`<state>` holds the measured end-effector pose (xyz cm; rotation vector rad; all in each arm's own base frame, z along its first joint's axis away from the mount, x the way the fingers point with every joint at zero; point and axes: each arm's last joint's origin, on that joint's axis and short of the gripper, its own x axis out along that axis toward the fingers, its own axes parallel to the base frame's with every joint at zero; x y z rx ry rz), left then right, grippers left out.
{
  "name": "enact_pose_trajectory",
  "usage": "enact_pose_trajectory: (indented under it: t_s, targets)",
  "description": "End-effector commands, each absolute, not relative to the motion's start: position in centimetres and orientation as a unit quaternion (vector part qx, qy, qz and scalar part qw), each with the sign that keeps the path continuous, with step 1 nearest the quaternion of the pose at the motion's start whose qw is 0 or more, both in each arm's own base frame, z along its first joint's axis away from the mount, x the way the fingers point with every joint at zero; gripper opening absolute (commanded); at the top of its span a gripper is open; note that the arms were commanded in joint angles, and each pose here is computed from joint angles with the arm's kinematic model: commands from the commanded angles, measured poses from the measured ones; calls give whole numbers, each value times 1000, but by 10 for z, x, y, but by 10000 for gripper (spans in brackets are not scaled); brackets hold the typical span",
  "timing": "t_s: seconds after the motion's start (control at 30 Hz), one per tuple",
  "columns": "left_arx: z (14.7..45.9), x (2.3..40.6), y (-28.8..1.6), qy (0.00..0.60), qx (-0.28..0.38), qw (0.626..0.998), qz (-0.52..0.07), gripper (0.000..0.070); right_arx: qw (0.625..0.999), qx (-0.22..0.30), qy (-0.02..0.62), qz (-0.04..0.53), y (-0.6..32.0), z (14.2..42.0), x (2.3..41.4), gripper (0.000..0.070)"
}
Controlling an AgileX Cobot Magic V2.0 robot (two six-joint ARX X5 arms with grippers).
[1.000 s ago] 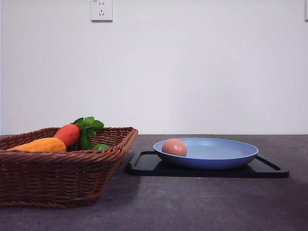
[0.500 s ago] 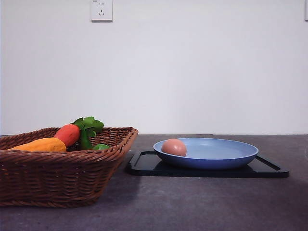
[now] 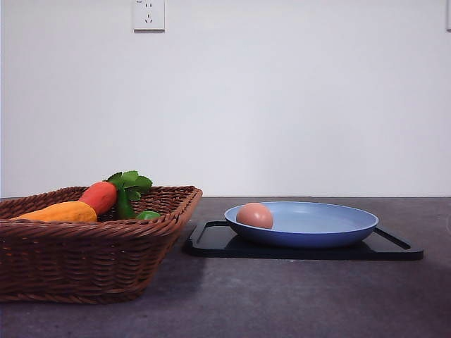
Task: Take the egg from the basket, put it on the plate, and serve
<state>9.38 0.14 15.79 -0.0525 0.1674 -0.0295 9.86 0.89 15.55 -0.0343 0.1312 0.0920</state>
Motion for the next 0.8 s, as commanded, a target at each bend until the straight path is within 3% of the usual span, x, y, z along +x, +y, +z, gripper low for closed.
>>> enact_pose_trajectory:
  t_s: [0.0,0.77]
  targets:
    - [151,95,2,96,-28,995,-13,0,997,-10,64,45,9,154,99,0]
    - [151,95,2,96,-28,995,-13,0,997,-10,64,45,9,154,99,0]
